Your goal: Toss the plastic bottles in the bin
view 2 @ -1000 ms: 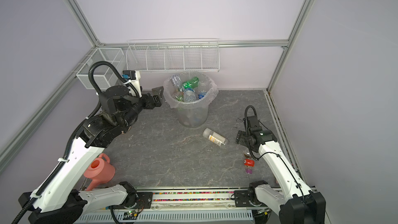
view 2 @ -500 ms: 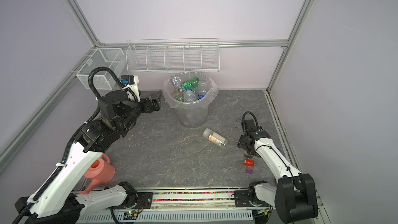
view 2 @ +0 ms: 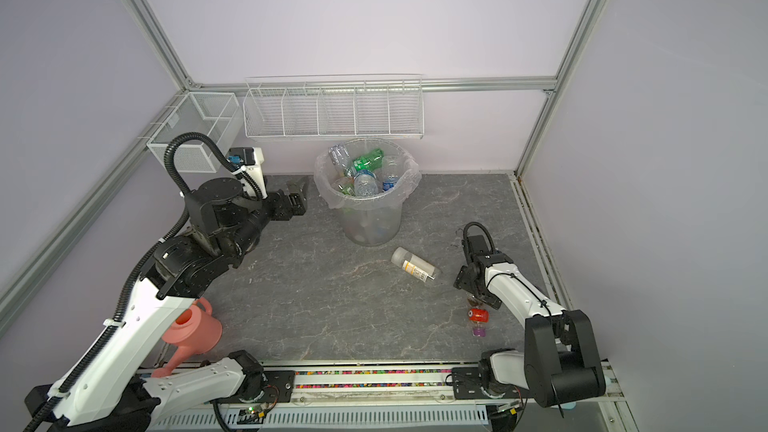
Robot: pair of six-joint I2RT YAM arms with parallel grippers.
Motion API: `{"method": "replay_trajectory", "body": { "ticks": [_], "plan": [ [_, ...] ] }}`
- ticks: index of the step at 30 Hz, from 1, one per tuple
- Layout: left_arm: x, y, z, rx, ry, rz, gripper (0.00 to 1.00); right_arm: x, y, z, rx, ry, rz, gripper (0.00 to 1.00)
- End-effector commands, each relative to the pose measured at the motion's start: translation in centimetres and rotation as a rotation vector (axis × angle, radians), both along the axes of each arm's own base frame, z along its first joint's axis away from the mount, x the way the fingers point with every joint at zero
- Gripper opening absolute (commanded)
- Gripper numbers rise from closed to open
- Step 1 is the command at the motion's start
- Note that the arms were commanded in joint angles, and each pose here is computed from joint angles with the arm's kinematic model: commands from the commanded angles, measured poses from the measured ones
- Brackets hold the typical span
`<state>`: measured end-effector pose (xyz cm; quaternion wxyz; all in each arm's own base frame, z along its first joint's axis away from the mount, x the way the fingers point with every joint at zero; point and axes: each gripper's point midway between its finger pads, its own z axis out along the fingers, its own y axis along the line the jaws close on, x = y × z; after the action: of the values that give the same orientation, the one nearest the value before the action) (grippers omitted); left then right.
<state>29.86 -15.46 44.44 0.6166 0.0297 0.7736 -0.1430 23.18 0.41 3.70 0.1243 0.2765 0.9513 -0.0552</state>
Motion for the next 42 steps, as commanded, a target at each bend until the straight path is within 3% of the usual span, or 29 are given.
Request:
{"method": "replay_trajectory", "body": {
  "ticks": [1,2,4,16,23,29,36,42],
  "plan": [
    [-0.3,0.6,0.4,-0.018,-0.012,0.021,0.99,-0.4,0.1,-0.5,0.020,-0.007,-0.040,0.98],
    [-0.3,0.6,0.4,-0.016,-0.013,0.023,0.99,-0.5,0.1,-0.5,0.022,-0.010,-0.043,1.00],
    [-0.3,0.7,0.6,-0.016,-0.016,0.026,0.99,-0.3,0.1,-0.3,0.025,-0.026,-0.048,0.94],
    [-0.6,1.3,0.8,-0.012,-0.028,0.040,1.00,0.0,0.3,0.8,0.043,-0.068,-0.059,0.34],
    [-0.8,1.5,0.9,-0.014,-0.034,0.046,1.00,0.6,0.6,3.3,0.061,-0.120,-0.040,0.31],
    [-1.0,1.9,1.3,-0.018,-0.045,0.053,1.00,2.5,1.5,8.9,0.098,-0.235,0.017,0.30],
    [-1.4,2.3,1.7,-0.024,-0.054,0.062,1.00,6.4,4.5,18.6,0.217,-0.478,0.136,0.33],
    [-1.8,2.9,1.7,-0.026,-0.054,0.073,1.00,9.7,8.8,30.2,0.315,-0.750,0.301,0.33]
  ]
}}
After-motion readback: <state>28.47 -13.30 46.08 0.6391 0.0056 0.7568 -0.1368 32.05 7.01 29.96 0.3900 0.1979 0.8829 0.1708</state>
